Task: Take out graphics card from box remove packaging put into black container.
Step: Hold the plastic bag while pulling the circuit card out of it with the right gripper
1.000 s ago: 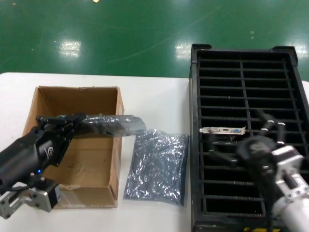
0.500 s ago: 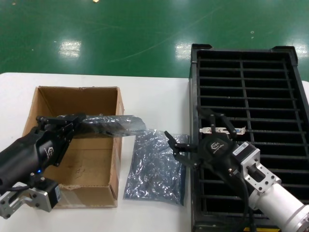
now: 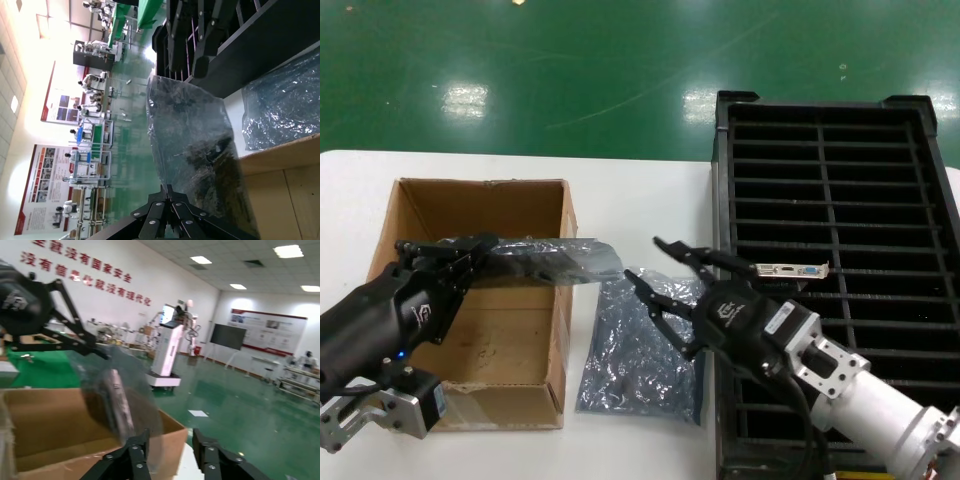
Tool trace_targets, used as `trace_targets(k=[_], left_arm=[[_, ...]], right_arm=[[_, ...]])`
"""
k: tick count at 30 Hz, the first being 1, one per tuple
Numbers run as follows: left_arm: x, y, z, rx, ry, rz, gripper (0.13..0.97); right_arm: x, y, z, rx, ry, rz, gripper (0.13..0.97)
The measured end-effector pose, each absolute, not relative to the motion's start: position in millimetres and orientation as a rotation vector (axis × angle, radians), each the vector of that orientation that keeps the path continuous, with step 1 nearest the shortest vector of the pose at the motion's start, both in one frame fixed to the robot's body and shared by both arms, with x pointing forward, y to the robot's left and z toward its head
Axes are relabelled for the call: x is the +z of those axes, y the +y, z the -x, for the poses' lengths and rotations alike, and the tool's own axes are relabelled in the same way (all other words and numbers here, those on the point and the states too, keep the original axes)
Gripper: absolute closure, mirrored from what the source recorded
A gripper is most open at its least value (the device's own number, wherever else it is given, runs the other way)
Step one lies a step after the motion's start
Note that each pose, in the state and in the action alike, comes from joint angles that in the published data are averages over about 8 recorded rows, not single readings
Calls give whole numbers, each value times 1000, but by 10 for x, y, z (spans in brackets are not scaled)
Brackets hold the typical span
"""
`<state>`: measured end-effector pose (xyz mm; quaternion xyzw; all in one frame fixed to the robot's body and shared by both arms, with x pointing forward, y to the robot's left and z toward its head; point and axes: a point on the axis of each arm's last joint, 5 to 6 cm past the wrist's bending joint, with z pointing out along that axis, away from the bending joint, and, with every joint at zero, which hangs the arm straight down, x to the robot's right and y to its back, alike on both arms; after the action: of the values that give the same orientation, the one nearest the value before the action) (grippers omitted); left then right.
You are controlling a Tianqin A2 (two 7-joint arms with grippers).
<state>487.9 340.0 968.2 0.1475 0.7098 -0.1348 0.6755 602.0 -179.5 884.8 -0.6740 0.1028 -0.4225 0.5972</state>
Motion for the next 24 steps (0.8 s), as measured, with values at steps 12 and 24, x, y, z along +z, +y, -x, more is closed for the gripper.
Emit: trace_targets(k=[12,24], left_arm=[[9682,3400,-4879,-303,1596,-332,957],[9682,3400,-4879,-303,1596,-332,957]], right_arm=[[8890,-1645,-6105,-943,125,1604,834],[8953,-1592,-6234,-950,82,1630,943]])
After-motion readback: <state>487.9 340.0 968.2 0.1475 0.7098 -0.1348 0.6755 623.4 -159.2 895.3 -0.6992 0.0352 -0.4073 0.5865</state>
